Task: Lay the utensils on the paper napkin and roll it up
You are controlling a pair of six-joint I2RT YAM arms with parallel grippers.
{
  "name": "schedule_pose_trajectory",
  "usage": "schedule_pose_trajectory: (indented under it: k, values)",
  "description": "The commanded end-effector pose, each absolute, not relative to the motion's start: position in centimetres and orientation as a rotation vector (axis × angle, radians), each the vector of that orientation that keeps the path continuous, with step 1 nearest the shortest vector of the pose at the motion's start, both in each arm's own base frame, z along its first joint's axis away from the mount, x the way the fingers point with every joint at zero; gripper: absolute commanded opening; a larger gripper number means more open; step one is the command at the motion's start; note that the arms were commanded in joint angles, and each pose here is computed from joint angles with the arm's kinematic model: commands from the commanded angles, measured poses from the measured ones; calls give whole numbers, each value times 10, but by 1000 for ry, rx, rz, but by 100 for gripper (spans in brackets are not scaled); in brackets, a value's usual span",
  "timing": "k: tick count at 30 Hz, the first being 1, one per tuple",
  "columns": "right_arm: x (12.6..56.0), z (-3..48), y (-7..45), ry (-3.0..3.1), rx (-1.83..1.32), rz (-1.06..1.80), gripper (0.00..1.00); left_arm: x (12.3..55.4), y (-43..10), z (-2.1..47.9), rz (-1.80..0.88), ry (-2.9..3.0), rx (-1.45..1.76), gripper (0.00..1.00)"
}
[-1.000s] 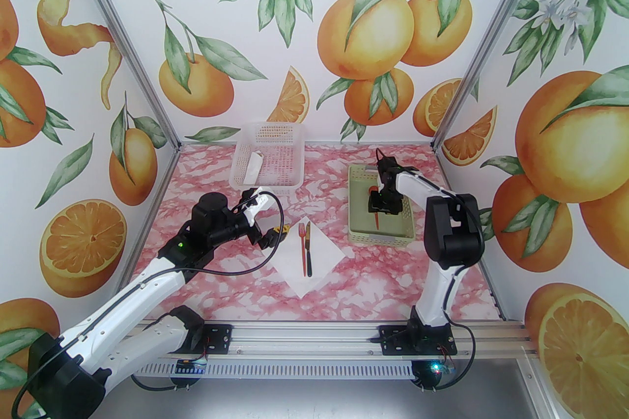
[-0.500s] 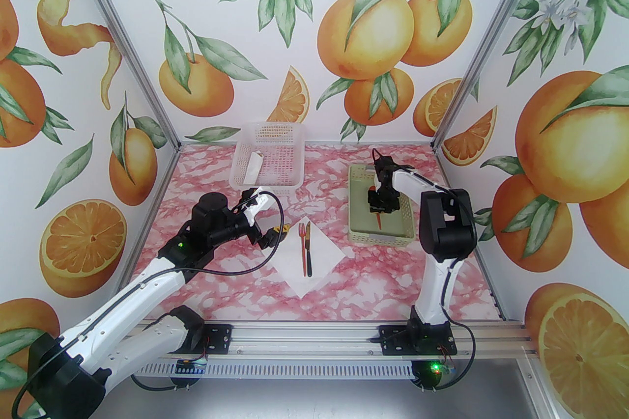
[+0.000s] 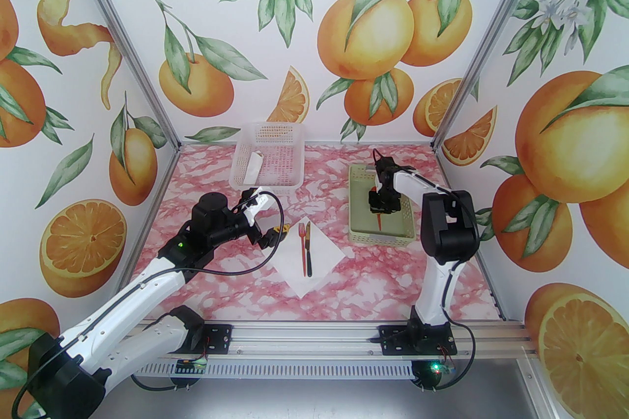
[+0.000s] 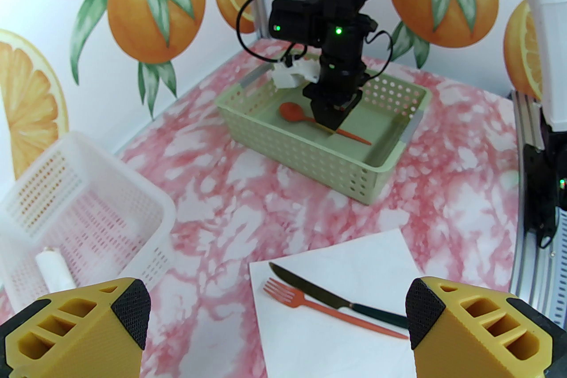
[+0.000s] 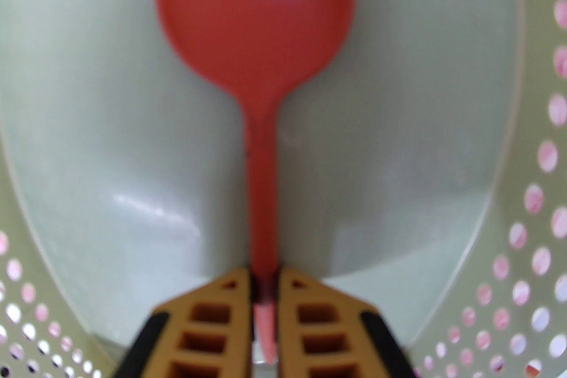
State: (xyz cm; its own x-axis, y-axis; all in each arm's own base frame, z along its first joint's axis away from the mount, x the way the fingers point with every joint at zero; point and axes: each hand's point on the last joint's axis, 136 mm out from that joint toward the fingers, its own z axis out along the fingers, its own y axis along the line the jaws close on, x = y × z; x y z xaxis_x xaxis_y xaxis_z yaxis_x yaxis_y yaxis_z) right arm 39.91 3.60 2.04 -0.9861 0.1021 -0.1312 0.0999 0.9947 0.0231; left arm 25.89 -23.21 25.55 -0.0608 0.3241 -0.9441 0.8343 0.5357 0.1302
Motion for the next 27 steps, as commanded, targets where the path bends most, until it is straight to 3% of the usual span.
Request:
schedule_pose_trajectory:
  k: [1, 27]
  values:
    - [396, 38, 29, 2970, 149, -18, 13, 257, -233, 264, -552, 1594, 1008, 100]
    - [387, 114, 43, 2793, 201, 134, 13, 256, -234, 267, -561, 1586, 1005, 100]
